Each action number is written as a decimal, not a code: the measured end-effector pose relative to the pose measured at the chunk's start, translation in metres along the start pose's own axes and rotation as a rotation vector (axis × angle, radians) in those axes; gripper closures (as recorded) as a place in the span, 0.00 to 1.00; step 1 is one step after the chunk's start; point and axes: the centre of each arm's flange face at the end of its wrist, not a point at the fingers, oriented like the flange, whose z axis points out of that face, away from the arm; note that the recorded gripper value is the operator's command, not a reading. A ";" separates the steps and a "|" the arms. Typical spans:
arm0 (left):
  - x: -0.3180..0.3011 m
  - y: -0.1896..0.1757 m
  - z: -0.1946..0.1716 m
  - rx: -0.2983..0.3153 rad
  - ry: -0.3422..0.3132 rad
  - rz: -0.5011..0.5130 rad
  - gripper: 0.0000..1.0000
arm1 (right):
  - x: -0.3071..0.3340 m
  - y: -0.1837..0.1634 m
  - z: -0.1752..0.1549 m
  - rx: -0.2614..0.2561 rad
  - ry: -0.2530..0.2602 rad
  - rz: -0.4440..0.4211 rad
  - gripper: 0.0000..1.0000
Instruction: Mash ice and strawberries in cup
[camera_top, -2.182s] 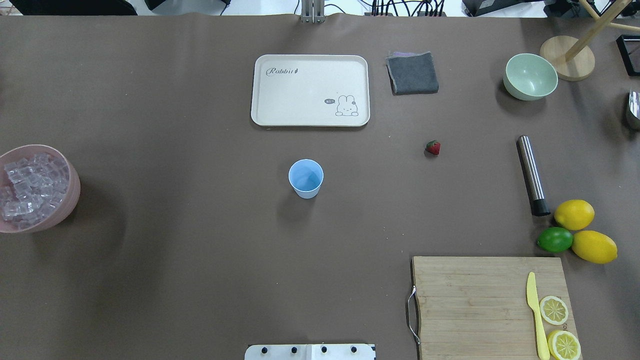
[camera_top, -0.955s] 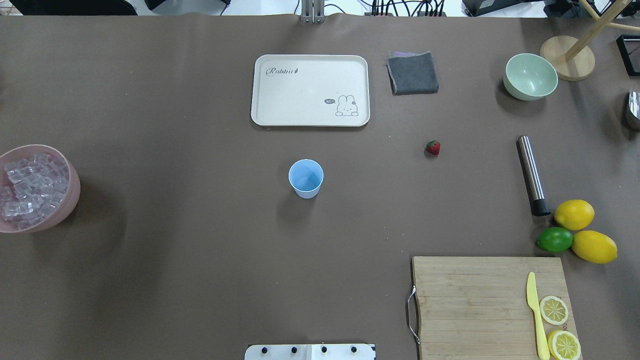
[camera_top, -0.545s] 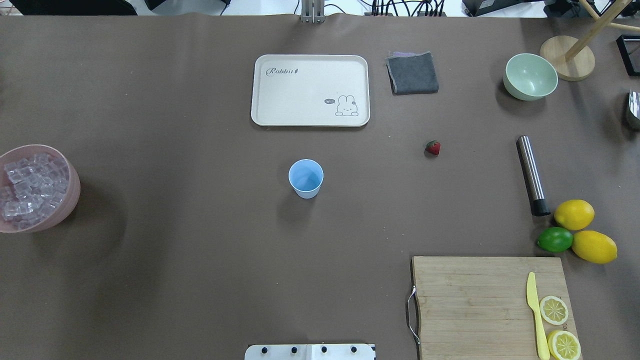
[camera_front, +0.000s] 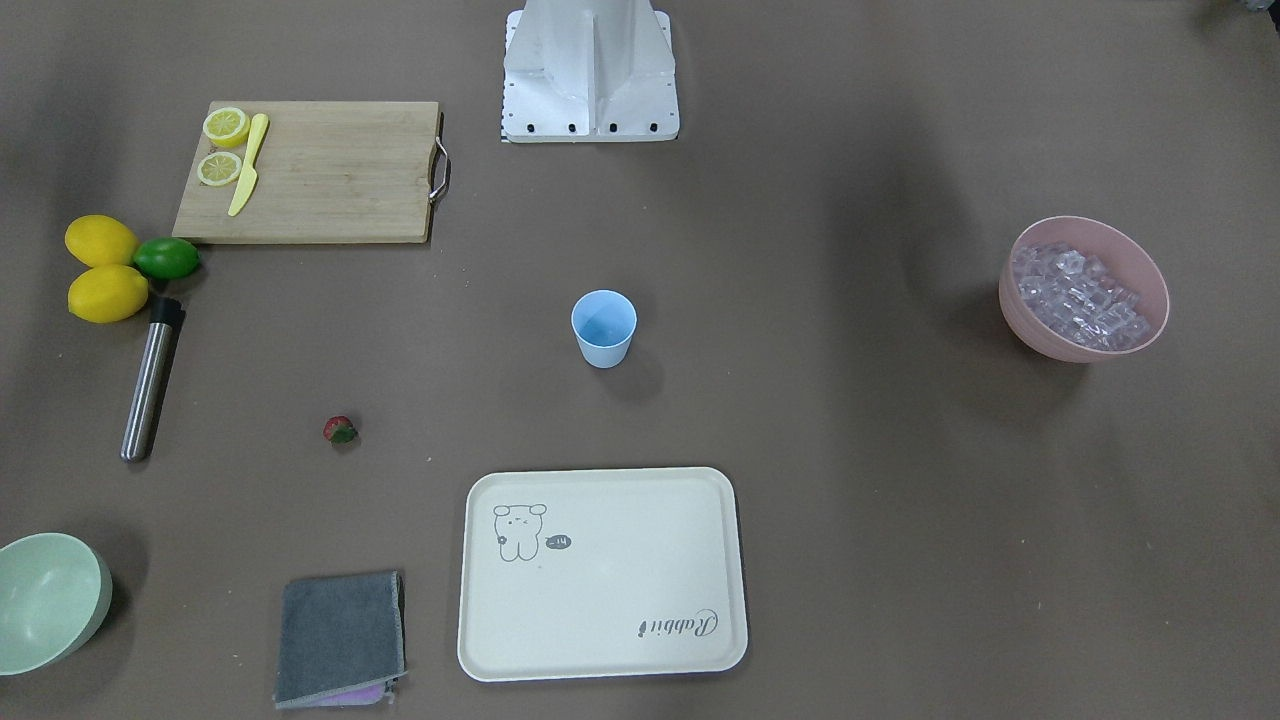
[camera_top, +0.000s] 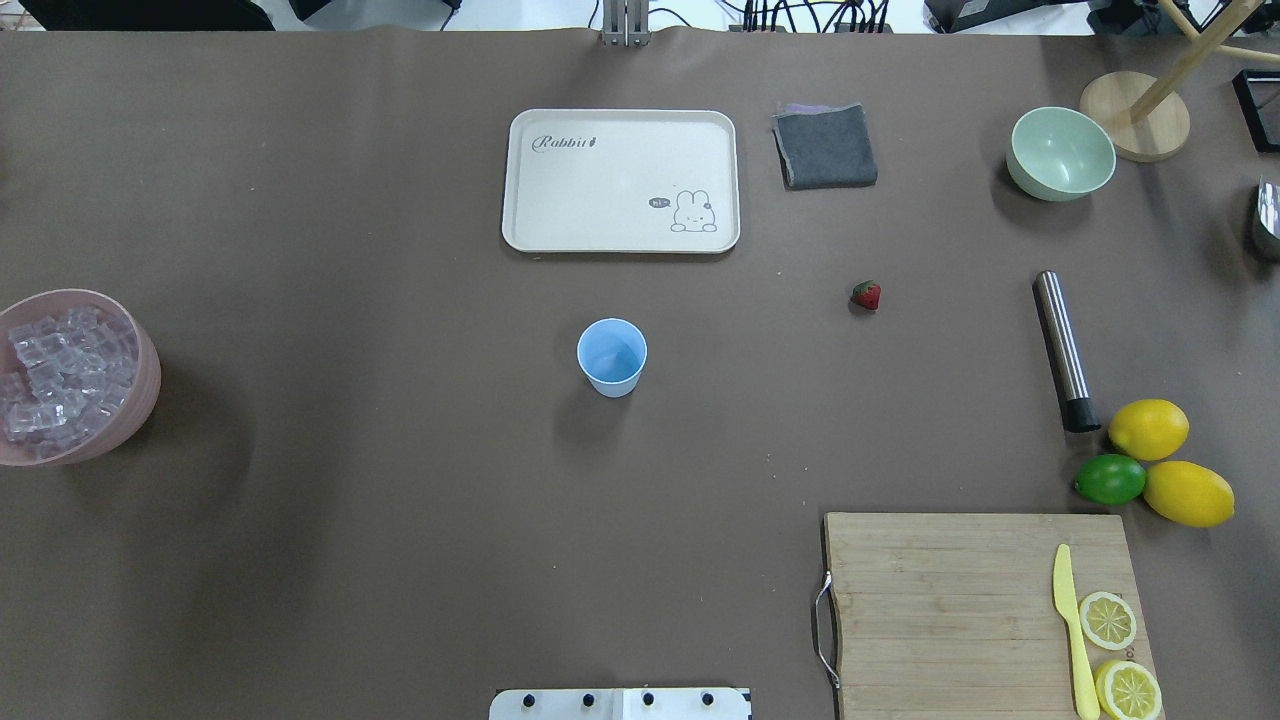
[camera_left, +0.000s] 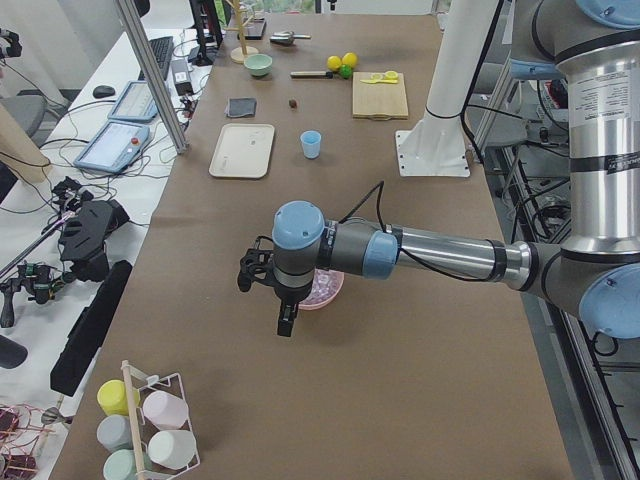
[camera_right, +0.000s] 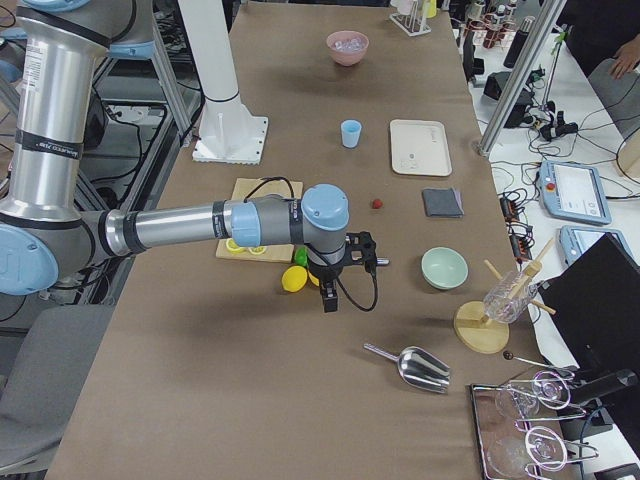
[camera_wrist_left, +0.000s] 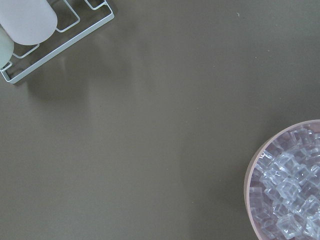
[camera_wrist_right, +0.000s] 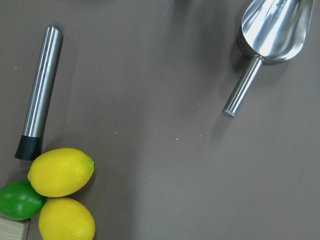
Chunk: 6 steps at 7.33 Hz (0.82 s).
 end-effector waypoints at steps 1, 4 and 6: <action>0.000 0.000 0.000 0.002 -0.002 0.000 0.02 | 0.000 0.000 0.001 -0.002 -0.005 0.000 0.00; 0.000 0.001 0.000 0.002 -0.002 0.000 0.02 | -0.001 -0.001 0.002 -0.003 -0.011 -0.002 0.00; 0.000 0.001 0.001 0.002 -0.002 0.001 0.02 | -0.001 -0.001 0.002 -0.003 -0.012 -0.002 0.00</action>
